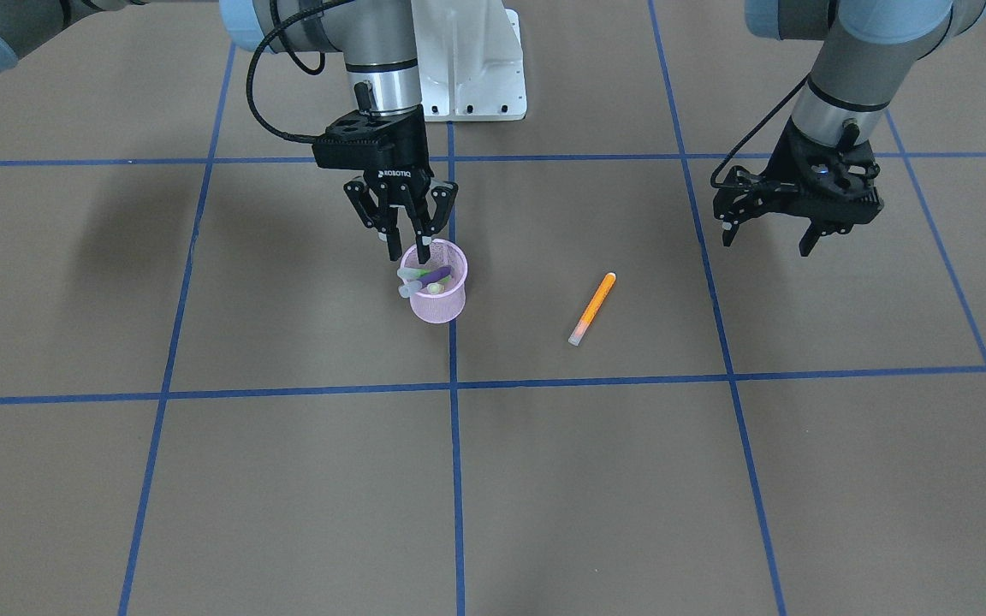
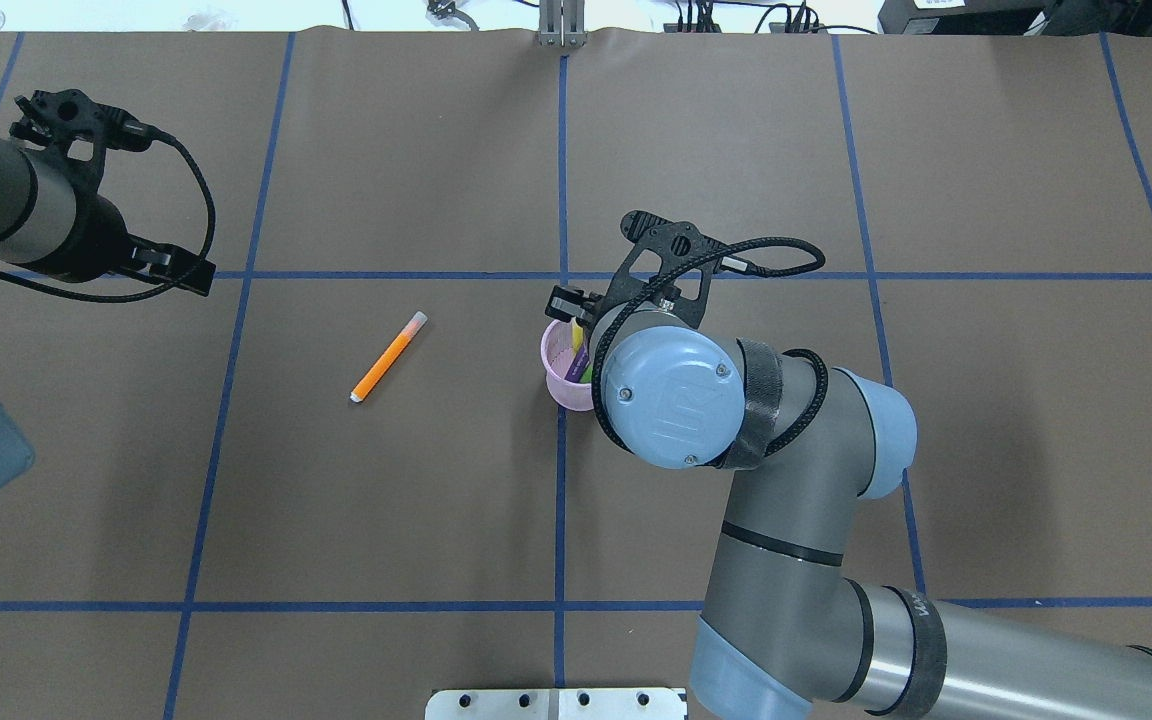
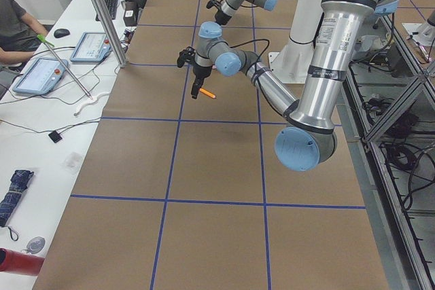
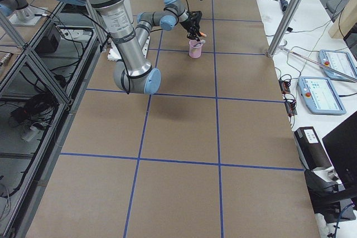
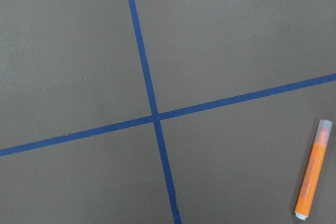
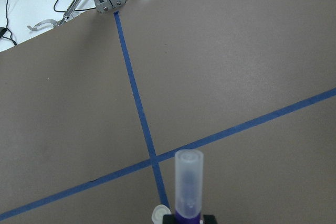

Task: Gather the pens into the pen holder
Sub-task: 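Withdraw the right gripper while the left gripper reaches to the orange marker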

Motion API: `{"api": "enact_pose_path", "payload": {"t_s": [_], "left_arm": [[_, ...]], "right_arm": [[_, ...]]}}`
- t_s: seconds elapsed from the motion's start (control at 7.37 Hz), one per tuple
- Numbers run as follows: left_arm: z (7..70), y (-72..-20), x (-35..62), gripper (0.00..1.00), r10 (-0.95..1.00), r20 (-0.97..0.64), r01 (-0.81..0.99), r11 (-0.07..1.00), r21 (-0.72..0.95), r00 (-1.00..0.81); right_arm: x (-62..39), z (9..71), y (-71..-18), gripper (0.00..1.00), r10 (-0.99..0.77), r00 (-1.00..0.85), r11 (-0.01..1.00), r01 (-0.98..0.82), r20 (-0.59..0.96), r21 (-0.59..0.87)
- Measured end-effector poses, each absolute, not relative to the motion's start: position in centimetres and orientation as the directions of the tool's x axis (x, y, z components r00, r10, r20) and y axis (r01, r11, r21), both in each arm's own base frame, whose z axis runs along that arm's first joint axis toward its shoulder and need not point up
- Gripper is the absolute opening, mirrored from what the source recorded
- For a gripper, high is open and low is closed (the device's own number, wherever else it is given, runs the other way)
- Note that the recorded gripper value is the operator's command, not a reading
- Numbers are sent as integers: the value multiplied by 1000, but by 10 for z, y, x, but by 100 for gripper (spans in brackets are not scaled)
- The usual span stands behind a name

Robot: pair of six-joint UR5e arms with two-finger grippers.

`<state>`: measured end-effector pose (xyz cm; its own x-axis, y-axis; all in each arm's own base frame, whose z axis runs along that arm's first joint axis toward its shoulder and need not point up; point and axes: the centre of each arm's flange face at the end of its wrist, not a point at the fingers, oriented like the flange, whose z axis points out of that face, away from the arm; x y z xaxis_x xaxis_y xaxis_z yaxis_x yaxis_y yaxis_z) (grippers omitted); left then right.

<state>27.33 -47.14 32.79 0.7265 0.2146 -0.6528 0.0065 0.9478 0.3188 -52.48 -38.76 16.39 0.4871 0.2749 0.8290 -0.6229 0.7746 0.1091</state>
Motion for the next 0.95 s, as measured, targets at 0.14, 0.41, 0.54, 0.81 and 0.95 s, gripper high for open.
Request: {"api": "enact_pose_path", "payload": {"t_s": [0.14, 0.41, 0.54, 0.81, 0.95], "left_arm": [[327, -473, 276, 99, 214, -654, 7, 948, 318, 726], [322, -486, 290, 99, 211, -654, 4, 951, 310, 726], [316, -500, 307, 100, 212, -669, -15, 958, 288, 713], [300, -524, 346, 99, 219, -725, -97, 973, 207, 653], [297, -530, 367, 92, 238, -728, -143, 971, 191, 642]], "right_arm": [[-524, 163, -387, 98, 273, 488, 779, -618, 829, 107], [-497, 160, -404, 98, 251, 496, 824, -561, 831, 86], [-466, 166, -424, 98, 228, 513, 859, -506, 828, 77], [-389, 209, -474, 98, 165, 568, 938, -343, 806, 50], [-350, 241, -492, 98, 131, 590, 964, -263, 797, 37]]}}
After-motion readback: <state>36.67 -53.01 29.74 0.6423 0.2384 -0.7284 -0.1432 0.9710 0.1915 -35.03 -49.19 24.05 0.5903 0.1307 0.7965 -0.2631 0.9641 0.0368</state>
